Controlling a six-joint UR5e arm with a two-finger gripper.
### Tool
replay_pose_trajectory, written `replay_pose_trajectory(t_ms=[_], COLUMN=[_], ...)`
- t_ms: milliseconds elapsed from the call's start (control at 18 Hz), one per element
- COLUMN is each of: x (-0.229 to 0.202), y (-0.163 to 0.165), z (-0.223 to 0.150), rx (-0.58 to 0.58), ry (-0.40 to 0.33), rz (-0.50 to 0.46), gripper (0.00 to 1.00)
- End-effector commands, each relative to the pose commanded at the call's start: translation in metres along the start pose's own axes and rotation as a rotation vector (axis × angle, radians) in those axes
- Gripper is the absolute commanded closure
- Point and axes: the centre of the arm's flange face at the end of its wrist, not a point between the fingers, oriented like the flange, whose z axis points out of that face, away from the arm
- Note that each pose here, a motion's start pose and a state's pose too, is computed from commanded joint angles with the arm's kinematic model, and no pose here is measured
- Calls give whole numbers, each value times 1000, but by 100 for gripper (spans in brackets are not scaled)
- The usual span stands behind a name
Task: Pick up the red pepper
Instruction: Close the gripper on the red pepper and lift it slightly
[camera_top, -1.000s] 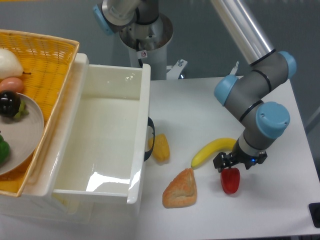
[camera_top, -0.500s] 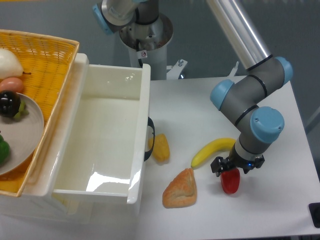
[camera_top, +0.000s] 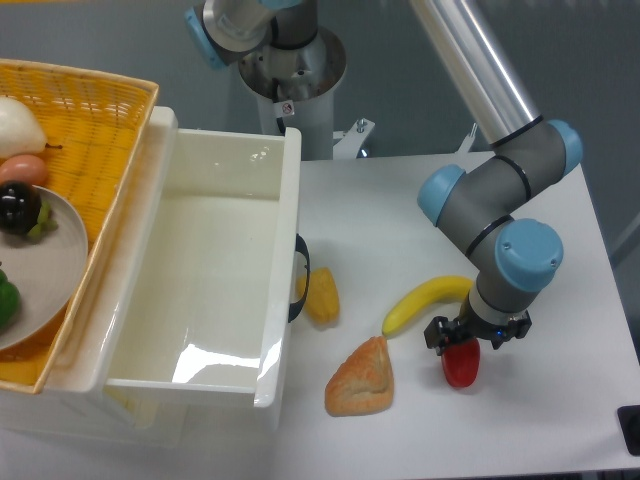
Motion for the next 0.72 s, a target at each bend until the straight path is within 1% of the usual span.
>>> replay_pose_trajectory(t_ms=[278, 389, 556, 722], x=[7, 7, 10, 17], y=[-3, -4, -4, -6], z=[6, 7, 9, 18], rx=[-5, -5, -13, -48], ry=[-20, -20, -34, -80], rz=[14, 14, 22, 41], gripper=[4, 12, 28, 36])
